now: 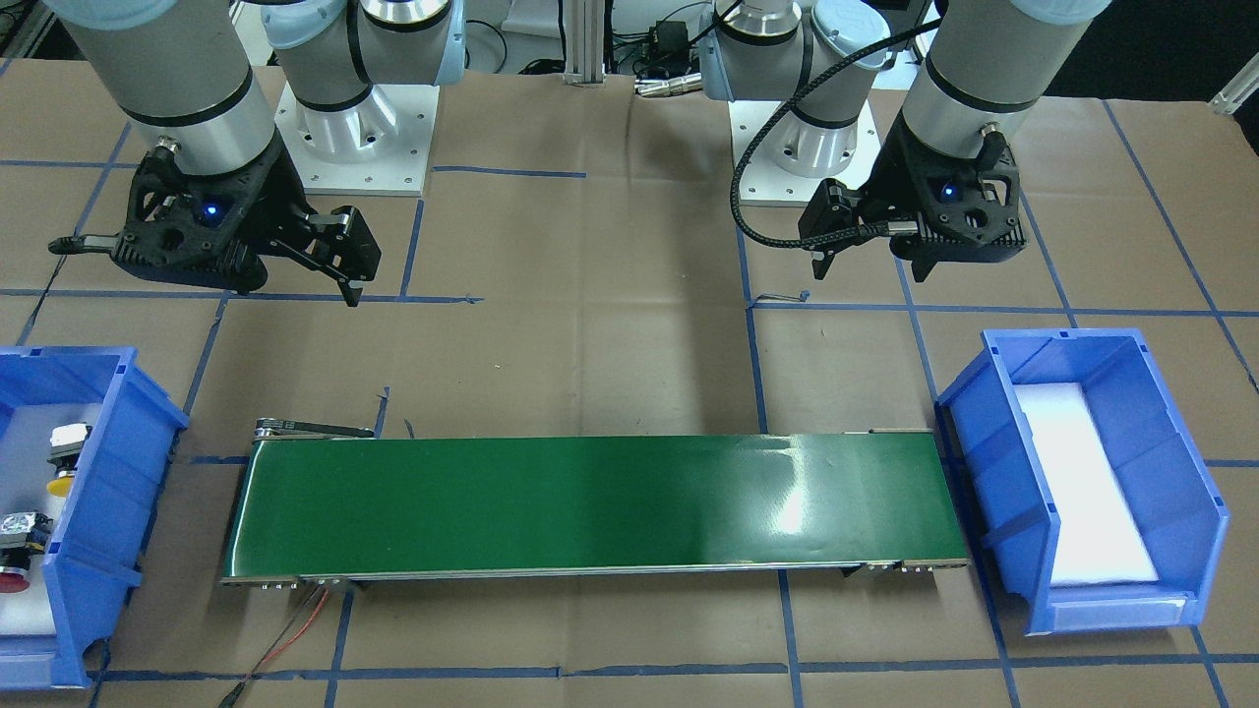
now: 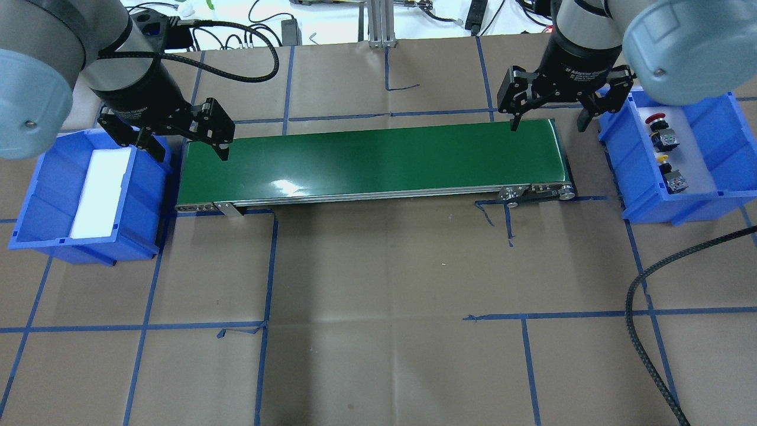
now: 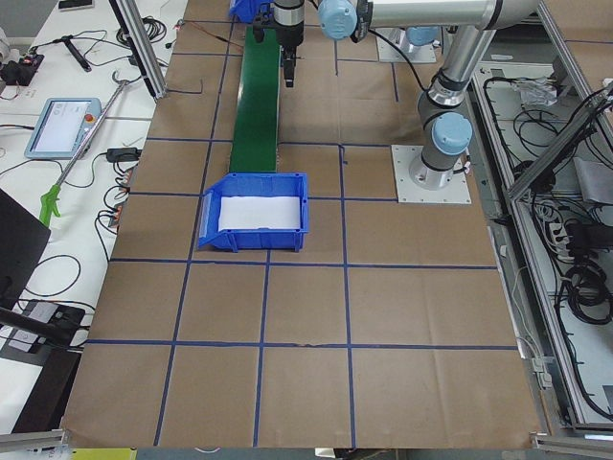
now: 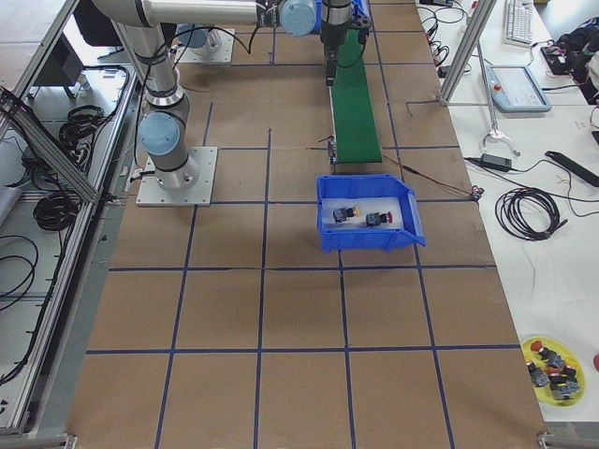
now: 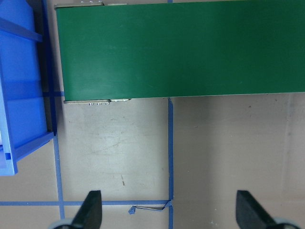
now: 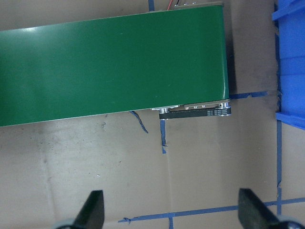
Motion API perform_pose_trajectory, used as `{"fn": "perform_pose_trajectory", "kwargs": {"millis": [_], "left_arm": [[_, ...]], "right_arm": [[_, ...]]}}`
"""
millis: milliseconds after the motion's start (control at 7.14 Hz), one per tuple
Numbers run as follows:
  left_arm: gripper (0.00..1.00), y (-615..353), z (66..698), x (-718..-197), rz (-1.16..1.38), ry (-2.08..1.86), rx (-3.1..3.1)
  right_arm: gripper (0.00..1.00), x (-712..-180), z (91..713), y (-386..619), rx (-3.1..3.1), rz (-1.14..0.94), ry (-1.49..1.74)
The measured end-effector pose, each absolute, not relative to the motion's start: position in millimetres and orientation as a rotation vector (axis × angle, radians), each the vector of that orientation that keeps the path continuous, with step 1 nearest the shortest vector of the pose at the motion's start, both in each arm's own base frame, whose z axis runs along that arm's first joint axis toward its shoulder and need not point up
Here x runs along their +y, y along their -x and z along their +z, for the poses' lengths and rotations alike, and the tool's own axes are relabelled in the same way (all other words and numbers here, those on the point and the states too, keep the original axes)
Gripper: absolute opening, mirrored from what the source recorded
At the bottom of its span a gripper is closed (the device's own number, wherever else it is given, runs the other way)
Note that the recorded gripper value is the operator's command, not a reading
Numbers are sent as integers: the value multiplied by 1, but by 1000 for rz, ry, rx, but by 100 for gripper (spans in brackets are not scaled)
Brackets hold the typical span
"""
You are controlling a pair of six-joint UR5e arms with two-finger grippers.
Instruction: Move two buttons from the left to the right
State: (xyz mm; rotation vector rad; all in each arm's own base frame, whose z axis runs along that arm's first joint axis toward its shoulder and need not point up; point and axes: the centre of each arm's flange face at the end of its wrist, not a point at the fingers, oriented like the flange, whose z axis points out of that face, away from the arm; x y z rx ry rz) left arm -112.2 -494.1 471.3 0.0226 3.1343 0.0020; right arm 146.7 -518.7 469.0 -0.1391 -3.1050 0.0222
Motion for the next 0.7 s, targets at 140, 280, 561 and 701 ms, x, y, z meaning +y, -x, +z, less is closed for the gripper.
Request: {"fn": "perform_pose_trajectory", "kwargs": {"millis": [140,280,561,701], "left_arm": [[100,112,471,-494,2,-23,3135],[100,112,471,-494,1,-23,3135],[100,112,471,-494,1,-23,3135],[100,112,471,-494,3,-23,3135]], "right_arm": [[100,-520,469,-146,-3105,26,140],[100,-521,468,-146,-3106,26,140],[100,-523,464,-146,-3105,16,140],[100,-523,463,-146,-3104,11,140]]}}
